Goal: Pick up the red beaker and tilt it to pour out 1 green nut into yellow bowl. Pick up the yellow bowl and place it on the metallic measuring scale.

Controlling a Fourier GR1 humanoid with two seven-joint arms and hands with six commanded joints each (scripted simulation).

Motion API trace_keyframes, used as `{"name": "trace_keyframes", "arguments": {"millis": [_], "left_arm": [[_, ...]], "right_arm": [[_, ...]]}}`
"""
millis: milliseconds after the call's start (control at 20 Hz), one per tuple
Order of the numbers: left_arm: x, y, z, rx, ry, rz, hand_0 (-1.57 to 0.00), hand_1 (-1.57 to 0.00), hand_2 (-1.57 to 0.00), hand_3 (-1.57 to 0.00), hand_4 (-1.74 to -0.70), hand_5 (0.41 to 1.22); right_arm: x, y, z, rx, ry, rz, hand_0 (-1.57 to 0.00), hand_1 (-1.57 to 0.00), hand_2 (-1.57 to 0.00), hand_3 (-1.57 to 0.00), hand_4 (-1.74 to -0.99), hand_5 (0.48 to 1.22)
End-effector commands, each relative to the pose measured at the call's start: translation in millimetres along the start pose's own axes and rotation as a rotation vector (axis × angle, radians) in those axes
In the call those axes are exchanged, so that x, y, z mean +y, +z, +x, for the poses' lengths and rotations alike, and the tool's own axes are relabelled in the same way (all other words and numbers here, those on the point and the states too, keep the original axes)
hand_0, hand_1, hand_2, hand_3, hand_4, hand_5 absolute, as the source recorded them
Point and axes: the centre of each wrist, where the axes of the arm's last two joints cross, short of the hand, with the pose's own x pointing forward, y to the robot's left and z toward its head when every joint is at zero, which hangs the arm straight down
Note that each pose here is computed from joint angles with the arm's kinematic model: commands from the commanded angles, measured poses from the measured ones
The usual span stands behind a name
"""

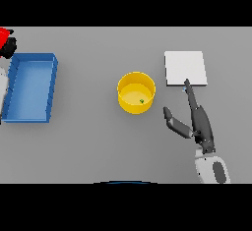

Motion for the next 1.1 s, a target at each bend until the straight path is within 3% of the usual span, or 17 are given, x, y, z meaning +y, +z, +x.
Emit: {"name": "trace_keyframes", "arguments": {"millis": [0, 100, 250, 450, 500, 650, 750, 800, 900, 1050], "left_arm": [[-6, 6, -3, 0.005, 0.024, -0.003, -1.57, -1.57, -1.57, -1.48, -1.74, 1.221], [-12, 12, -15, 0.010, 0.049, -0.008, -1.57, -1.57, -1.57, -1.51, -1.74, 1.221], [-22, 26, -23, 0.050, 0.085, -0.031, -1.57, -1.57, -1.57, -1.54, -1.74, 1.151], [-25, 39, -35, 0.051, 0.043, -0.018, -1.57, -1.57, -1.57, -1.56, -1.71, 0.991], [-24, 38, -36, 0.052, 0.033, -0.022, -1.57, -1.57, -1.57, -1.56, -1.65, 0.941], [-23, 45, -40, 0.045, 0.002, -0.043, -1.57, -1.54, -1.50, -1.47, -1.28, 0.810], [-20, 49, -42, 0.035, -0.007, -0.069, -1.39, -1.22, -1.21, -1.14, -1.07, 0.749], [-20, 50, -40, 0.034, -0.013, -0.076, -1.21, -1.00, -1.02, -0.95, -1.00, 0.720], [-26, 50, -45, 0.057, -0.039, -0.101, -0.77, -0.64, -0.65, -0.61, -0.92, 0.677], [-27, 48, -46, 0.032, -0.111, -0.132, -0.39, -0.33, -0.33, -0.31, -0.84, 0.657]], "right_arm": [[1.9, -1, 1, -0.010, -0.015, 0.004, 0.00, 0.00, 0.00, 0.00, -1.014, 0.648], [-0.3, 0, 0, -0.012, -0.011, -0.002, 0.00, 0.00, 0.00, 0.00, -1.004, 0.648], [1.4, -3, 1, -0.020, -0.020, -0.005, 0.00, 0.00, 0.00, 0.00, -1.012, 0.650], [-1.5, 0, 0, -0.011, -0.005, -0.009, 0.00, 0.00, 0.00, 0.00, -1.017, 0.638], [-1.6, 1, 3, -0.029, -0.003, -0.010, 0.00, 0.00, 0.00, 0.00, -1.021, 0.636], [-1.0, 1, 2, -0.008, -0.005, -0.013, 0.00, 0.00, 0.00, 0.00, -1.012, 0.634], [-0.8, 1, 3, -0.028, -0.015, -0.016, 0.00, 0.00, 0.00, 0.00, -1.007, 0.635], [-1.7, -2, 5, -0.019, -0.017, -0.014, 0.00, 0.00, 0.00, 0.00, -1.004, 0.636], [-2.5, 0, 1, -0.014, -0.019, -0.010, 0.00, 0.00, 0.00, 0.00, -1.005, 0.634], [-2.2, 4, 2, -0.029, -0.015, -0.008, 0.00, 0.00, 0.00, 0.00, -1.011, 0.639]]}}
